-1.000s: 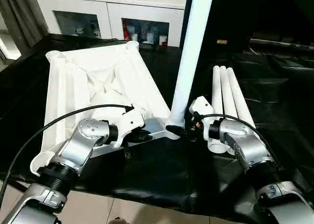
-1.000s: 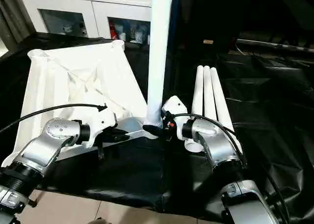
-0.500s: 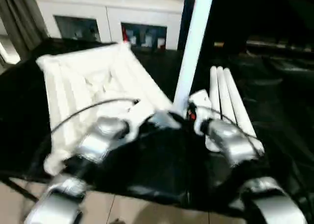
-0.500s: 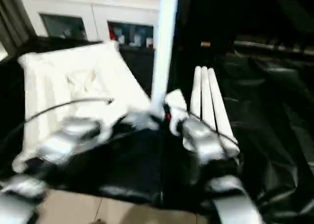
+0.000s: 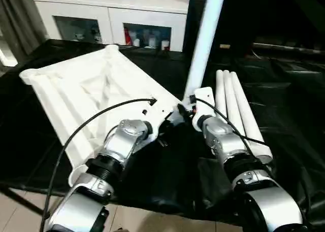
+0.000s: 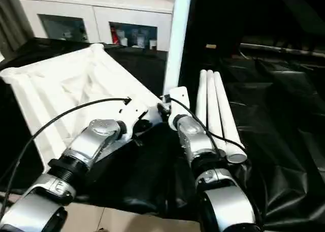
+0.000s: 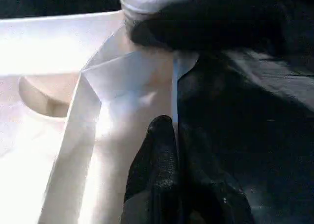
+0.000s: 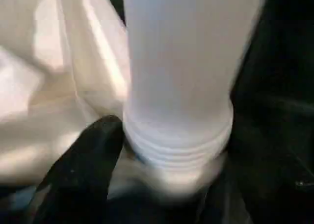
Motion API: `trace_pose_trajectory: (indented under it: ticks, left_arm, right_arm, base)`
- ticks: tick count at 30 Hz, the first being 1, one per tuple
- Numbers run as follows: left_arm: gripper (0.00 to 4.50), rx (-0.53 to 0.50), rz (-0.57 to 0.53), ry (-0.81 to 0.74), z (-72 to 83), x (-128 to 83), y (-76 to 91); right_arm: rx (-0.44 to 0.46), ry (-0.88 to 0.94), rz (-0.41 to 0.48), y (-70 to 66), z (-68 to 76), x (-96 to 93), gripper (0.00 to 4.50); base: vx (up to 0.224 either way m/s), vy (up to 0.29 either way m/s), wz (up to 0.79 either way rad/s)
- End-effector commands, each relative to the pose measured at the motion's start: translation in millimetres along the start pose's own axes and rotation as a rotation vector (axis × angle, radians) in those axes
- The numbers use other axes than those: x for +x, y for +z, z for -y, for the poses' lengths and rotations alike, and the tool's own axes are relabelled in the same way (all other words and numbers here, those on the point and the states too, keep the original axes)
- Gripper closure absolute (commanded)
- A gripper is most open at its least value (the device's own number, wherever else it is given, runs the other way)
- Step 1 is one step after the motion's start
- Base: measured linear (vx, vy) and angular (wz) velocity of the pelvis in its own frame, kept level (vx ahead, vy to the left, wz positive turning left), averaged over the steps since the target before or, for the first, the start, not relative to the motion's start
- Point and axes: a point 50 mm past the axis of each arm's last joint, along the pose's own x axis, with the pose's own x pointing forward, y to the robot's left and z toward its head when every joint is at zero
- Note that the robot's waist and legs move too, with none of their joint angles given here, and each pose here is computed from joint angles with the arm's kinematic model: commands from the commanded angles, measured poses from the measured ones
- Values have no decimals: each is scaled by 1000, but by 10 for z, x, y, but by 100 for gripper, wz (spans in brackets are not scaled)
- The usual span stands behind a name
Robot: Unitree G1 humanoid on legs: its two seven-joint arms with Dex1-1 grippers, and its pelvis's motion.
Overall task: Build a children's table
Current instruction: Rotate leg to tighten
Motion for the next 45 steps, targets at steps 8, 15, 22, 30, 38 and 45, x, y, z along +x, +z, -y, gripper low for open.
trace_pose_trajectory:
  ticks: [8, 15, 22, 30, 38, 45]
  left_arm:
    - [450, 86, -16, -54, -33, -113, -170]
    - [450, 198, 29, -212, -101, -357, -253]
    - [450, 235, 12, -352, -81, -543, -319]
    - [450, 234, 26, -391, -47, -587, -326]
    - [450, 230, 20, -397, -43, -603, -335]
    - [450, 227, 14, -403, -36, -612, -346]
  right_arm:
    - [-20, 153, 7, -4, -14, -29, 25]
    - [-275, 459, 31, 63, 224, -324, 25]
    - [-332, 566, 37, 133, 346, -472, 25]
    - [-346, 623, 17, 114, 254, -480, 25]
    - [-316, 636, 15, 110, 242, -478, 76]
    - [-306, 634, 3, 85, 248, -482, 145]
  base:
    - [0, 0, 0]
    - [0, 0, 0]
    - [0, 0, 0]
    - [0, 0, 0]
    - [0, 0, 0]
    - [0, 0, 0]
